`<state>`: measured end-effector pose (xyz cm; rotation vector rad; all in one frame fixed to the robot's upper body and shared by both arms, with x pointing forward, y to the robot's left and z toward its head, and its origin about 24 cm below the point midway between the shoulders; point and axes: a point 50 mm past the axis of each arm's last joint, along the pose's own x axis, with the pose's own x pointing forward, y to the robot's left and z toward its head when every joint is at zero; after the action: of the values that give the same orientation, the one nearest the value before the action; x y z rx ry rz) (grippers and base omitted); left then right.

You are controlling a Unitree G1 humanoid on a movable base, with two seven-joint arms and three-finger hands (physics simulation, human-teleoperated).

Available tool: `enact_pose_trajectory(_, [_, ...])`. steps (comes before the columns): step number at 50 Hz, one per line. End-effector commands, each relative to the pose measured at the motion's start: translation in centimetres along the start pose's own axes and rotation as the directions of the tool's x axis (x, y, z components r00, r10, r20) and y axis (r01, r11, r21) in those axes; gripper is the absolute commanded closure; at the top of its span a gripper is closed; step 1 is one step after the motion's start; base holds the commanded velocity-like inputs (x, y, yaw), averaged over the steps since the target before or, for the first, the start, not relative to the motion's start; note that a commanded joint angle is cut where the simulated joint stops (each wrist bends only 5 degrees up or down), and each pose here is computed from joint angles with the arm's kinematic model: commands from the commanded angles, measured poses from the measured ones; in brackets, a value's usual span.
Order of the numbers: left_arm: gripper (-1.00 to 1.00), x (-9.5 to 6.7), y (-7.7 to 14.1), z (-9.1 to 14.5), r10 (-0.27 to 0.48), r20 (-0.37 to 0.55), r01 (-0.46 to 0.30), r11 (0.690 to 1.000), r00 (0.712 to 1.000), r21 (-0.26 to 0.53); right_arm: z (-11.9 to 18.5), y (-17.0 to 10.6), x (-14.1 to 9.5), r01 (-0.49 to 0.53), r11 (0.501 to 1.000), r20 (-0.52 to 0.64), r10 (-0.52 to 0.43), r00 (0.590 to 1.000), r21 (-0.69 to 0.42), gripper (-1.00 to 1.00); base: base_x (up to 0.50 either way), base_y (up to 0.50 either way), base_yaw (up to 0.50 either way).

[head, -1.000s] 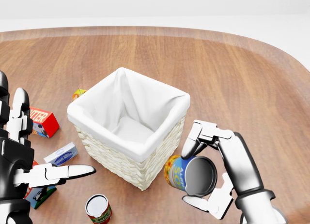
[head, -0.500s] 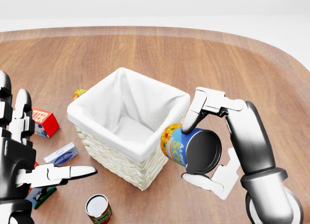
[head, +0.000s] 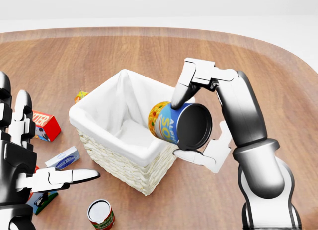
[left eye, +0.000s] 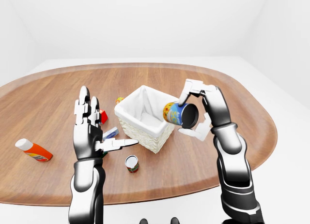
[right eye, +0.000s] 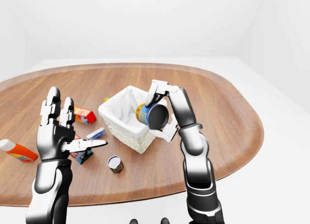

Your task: Pick up the alphabet soup, and put it in the basket.

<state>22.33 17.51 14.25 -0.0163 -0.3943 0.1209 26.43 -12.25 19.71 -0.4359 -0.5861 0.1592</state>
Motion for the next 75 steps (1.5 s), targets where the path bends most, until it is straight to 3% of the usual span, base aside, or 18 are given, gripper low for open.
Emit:
enact_pose_trajectory(1, [-1.00,0.1,0.1,0.1,0.002,0.004,-0.002,1.000,1.000,-0.002,0.2,0.4,3.0,0.011,0.998,0.033,-0.012,0.999,0.054,1.00,0.00,0.00,0.00])
enact_pose_trajectory(17, [-1.00,0.0,0.1,0.6,0.002,0.024,-0.002,1.000,1.000,-0.003,-1.1,1.7,6.0,-0.015,0.994,-0.022,0.018,1.000,0.106,1.00,0.00,0.00,0.00])
enact_pose_trajectory(39, [-1.00,0.0,0.0,0.3,0.001,0.011,-0.001,1.000,1.000,-0.002,-2.9,3.0,10.1,-0.112,0.992,-0.132,0.118,0.984,0.057,1.00,0.00,0.00,0.00])
enact_pose_trajectory(54, [-1.00,0.0,-0.1,0.0,-0.001,0.000,0.001,1.000,1.000,0.000,-6.1,4.0,11.0,-0.201,0.980,-0.297,0.191,0.936,-0.005,1.00,0.00,0.00,0.00])
enact_pose_trajectory(75, [-1.00,0.0,-0.1,0.0,-0.002,0.001,0.002,1.000,1.000,0.000,-7.9,6.2,12.5,-0.286,0.958,-0.450,0.251,0.857,-0.010,1.00,0.00,0.00,0.00])
